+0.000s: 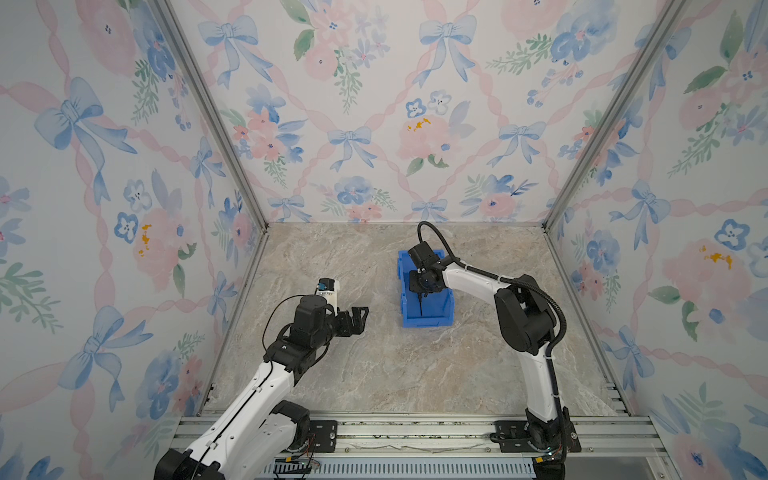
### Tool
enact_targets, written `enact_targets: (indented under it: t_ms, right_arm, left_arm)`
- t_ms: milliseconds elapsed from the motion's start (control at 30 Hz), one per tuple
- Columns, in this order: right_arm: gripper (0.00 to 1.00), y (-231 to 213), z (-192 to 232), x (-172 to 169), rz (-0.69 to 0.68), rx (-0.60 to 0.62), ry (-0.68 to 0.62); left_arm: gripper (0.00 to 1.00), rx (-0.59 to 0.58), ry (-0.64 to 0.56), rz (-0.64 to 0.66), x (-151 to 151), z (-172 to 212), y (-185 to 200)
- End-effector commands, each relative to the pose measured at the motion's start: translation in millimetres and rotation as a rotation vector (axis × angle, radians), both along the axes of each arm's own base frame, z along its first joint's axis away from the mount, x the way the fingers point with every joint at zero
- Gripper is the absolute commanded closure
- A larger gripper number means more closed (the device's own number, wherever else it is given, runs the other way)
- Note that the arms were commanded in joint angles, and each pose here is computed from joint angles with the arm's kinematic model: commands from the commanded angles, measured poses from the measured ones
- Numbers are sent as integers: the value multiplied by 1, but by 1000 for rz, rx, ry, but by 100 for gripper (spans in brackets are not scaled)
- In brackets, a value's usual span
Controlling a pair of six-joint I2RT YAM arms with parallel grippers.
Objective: Put the screwdriver in the bin
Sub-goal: 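Lower the screwdriver into the blue bin with the right gripper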
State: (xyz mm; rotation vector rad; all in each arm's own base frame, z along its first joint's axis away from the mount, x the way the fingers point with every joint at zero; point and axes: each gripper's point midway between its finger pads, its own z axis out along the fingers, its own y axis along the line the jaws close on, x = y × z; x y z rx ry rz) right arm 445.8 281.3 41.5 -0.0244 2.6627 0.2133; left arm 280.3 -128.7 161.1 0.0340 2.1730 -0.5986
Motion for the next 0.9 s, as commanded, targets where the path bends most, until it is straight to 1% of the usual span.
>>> enact_targets:
  t_ms: [0,200,333,400,567,767,867]
  right_arm:
    - [100,1,-9,5,-15,9,13]
    - [100,-1,-17,2,-9,-5,28]
    - [96,-3,-22,0,-8,-16,40]
    - [92,-3,-22,0,-13,-15,38]
    - [78,-1,-13,2,-20,3,19]
    - [66,1,1,4,-31,22,-10]
    - [63,3,10,4,-27,24,-30]
  left_arm:
    - [3,18,-25,-17,2,9,-2]
    - [2,12,-26,-14,0,8,-2]
    - [2,23,-34,2,1,9,2]
    - [3,28,-35,2,2,9,2]
    - [3,28,-41,0,2,11,2]
    - [2,28,-47,0,1,12,2]
    - [3,31,-49,2,1,12,3]
